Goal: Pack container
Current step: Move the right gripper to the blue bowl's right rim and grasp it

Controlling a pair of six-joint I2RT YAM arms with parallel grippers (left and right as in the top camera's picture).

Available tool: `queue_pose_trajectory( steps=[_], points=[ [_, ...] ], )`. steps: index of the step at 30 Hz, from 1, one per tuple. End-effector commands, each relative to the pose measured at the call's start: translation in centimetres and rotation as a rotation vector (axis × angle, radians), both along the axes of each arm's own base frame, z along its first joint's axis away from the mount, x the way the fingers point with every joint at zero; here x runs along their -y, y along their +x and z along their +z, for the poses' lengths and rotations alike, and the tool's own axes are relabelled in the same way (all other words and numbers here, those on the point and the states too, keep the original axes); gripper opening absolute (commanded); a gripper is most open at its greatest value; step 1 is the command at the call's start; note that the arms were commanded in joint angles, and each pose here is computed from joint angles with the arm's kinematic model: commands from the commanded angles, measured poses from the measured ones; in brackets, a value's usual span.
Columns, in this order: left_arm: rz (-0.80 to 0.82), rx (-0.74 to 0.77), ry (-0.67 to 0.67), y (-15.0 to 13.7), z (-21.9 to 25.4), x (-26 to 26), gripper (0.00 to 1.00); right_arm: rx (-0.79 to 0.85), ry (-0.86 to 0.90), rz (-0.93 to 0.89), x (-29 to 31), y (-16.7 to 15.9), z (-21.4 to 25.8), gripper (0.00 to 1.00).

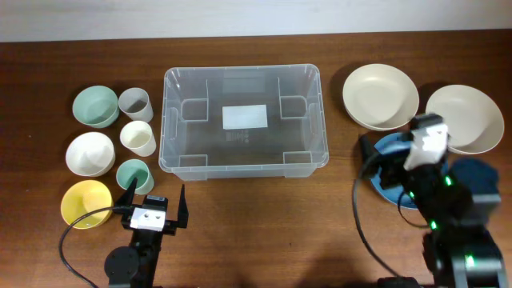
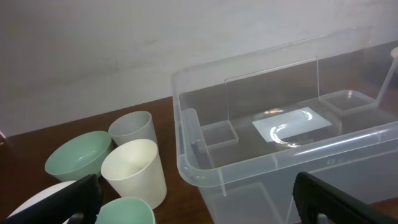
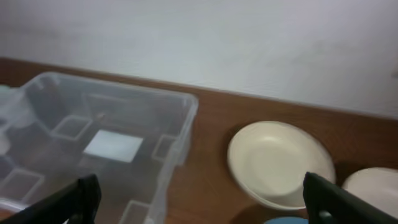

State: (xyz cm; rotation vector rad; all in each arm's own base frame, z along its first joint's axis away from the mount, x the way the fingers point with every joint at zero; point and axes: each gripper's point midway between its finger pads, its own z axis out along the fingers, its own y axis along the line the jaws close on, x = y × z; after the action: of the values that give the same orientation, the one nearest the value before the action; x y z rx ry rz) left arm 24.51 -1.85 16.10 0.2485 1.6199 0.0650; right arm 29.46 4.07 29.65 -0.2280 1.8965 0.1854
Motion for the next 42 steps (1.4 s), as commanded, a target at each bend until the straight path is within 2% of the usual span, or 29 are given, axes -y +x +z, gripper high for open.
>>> queue_pose_trajectory(
  steps=[1, 5, 9, 13, 18, 22, 30, 42],
  points=[
    [0.001, 0.002, 0.016, 0.0, -0.2, -0.1, 1.0, -0.064, 0.157, -0.198, 2.1, 2.0, -0.5, 0.99],
    [0.001, 0.002, 0.016, 0.0, -0.2, -0.1, 1.0, -0.127, 0.314, -0.618, 8.8, 2.4, -1.3, 0.99],
    [0.002, 0.002, 0.016, 0.0, -0.1, -0.1, 1.0, -0.17, 0.431, -0.852, 14.1, 1.1, -0.8, 0.99],
    [0.002, 0.002, 0.016, 0.0, -0.1, -0.1, 1.0, -0.191, 0.494, -0.933, 17.3, -0.3, -0.9, 0.99],
    [0.002, 0.002, 0.016, 0.0, -0.2, -0.1, 1.0, -0.397, 0.551, -1.107, 19.6, -4.8, -5.7, 0.99],
    [0.001, 0.002, 0.016, 0.0, -0.2, -0.1, 1.0, -0.543, 0.631, -1.236, 20.2, -7.1, -9.6, 0.99],
    [0.001, 0.002, 0.016, 0.0, -0.1, -0.1, 1.0, -0.754, 0.722, -1.238, 19.8, -7.0, -16.3, 0.99],
    [0.001, 0.002, 0.016, 0.0, -0.2, -0.1, 1.0, -0.814, 0.6, -1.117, 19.9, -6.4, -20.6, 0.99]
  ],
)
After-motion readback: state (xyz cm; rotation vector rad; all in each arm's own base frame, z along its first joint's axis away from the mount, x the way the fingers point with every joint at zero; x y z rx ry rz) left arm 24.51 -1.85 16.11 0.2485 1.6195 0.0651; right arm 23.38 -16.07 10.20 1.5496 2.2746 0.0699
